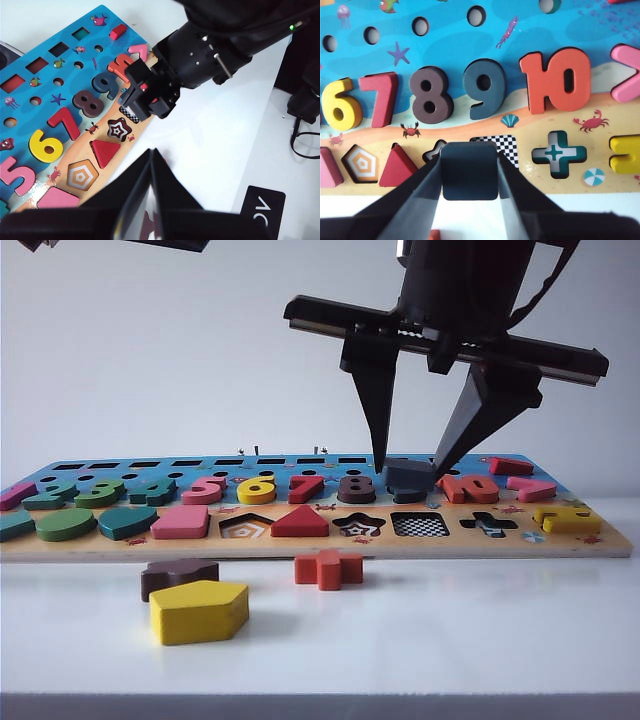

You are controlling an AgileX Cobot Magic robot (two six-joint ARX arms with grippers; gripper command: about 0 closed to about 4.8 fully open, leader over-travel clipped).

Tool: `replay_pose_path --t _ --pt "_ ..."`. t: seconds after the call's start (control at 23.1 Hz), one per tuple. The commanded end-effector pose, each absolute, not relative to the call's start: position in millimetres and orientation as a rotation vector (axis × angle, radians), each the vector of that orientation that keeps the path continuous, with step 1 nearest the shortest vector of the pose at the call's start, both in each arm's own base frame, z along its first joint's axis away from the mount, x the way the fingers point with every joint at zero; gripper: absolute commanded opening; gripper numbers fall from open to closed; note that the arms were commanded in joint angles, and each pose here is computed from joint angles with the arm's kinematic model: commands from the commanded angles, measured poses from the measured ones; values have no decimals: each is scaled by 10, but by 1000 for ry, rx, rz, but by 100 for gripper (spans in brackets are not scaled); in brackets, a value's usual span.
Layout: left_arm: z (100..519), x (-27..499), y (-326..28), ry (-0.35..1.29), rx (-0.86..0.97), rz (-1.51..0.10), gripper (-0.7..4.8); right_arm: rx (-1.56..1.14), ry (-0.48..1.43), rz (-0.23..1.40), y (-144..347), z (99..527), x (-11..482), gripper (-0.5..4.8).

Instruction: Insert the cube into the slot.

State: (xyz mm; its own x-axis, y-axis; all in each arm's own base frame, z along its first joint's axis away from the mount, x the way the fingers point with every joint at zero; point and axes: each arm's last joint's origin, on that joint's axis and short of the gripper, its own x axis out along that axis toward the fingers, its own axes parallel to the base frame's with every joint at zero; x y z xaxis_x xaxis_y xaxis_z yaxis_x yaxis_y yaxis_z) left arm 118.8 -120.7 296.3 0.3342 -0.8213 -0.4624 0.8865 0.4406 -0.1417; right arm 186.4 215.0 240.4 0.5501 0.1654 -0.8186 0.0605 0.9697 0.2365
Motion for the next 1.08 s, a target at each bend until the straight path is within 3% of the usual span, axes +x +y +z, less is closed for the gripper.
replay_pose_path --t 0.04,1.08 --pt "2983 1190 -1211 491 148 -1127 17 246 974 37 2176 2359 1900 17" --pt "2984 1196 -1205 482 159 -1126 17 199 1001 -1 2178 2205 2003 16"
